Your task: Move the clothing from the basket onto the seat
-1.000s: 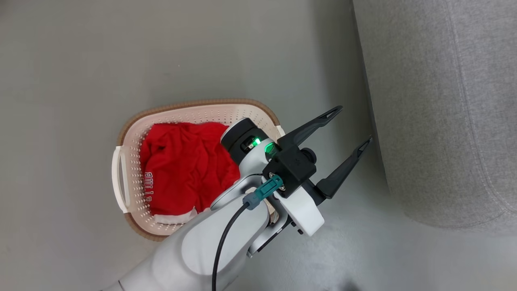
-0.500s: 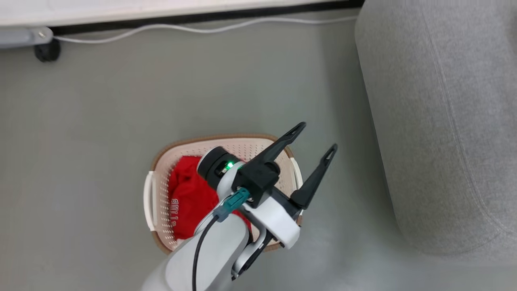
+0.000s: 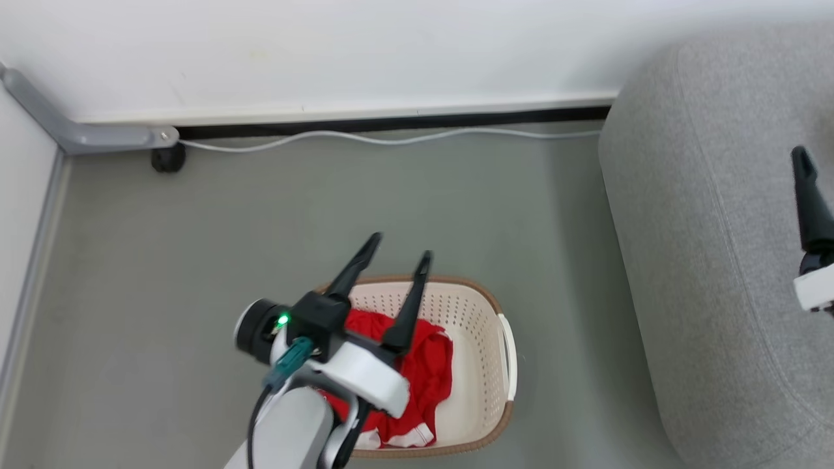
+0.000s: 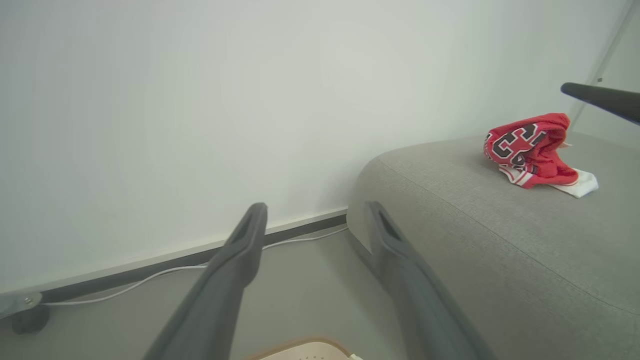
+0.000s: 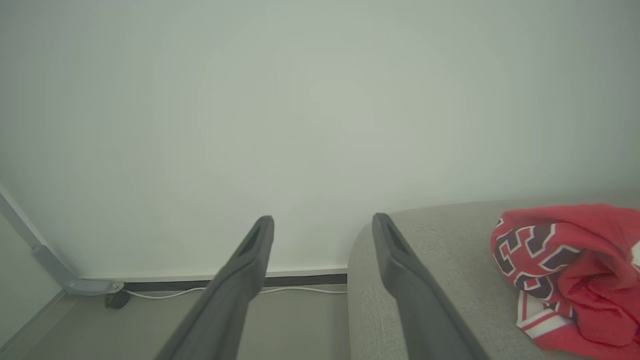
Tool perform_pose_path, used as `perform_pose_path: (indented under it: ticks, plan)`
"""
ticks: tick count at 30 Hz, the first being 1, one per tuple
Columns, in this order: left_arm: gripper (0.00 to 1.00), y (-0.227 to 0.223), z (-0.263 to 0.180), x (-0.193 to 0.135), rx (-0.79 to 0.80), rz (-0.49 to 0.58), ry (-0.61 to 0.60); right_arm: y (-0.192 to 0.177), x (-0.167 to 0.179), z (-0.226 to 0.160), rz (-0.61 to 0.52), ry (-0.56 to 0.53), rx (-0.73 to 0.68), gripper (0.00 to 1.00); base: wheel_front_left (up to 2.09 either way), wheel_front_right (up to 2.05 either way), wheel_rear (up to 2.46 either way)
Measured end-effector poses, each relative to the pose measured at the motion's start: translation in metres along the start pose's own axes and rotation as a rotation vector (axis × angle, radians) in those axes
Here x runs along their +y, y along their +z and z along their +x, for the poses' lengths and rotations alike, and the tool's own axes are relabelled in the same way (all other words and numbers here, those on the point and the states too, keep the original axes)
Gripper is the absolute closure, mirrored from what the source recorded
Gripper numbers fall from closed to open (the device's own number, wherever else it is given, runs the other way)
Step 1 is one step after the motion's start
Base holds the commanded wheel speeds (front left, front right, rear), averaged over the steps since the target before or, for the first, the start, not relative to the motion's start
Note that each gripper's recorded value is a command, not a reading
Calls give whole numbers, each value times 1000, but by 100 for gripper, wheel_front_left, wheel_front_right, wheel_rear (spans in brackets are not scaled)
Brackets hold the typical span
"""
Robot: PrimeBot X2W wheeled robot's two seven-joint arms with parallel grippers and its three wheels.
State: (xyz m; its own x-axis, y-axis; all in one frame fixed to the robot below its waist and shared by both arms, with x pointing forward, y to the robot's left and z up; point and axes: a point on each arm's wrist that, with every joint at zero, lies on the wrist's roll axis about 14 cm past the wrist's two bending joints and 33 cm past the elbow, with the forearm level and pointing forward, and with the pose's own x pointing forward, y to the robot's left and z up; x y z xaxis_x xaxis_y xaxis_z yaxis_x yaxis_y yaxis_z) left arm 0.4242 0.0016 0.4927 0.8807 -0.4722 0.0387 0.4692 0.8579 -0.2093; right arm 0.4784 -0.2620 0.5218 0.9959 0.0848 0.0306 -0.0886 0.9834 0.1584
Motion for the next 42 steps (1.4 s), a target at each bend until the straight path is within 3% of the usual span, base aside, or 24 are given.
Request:
perform_pose_path:
  ticks: [10,19,29,42]
  plan:
    - [0,16,-58,71,-38,46,296,0,53,-26,23,114,-18,0,0,0,0]
    - [0,12,-110,111,-26,69,488,-23,79,-60,47,150,19,0,0,0,0]
    - [0,6,-140,113,-15,56,540,-35,84,-84,57,124,31,0,0,0,0]
    - [0,3,-142,109,-9,44,531,-37,86,-89,47,115,33,0,0,0,0]
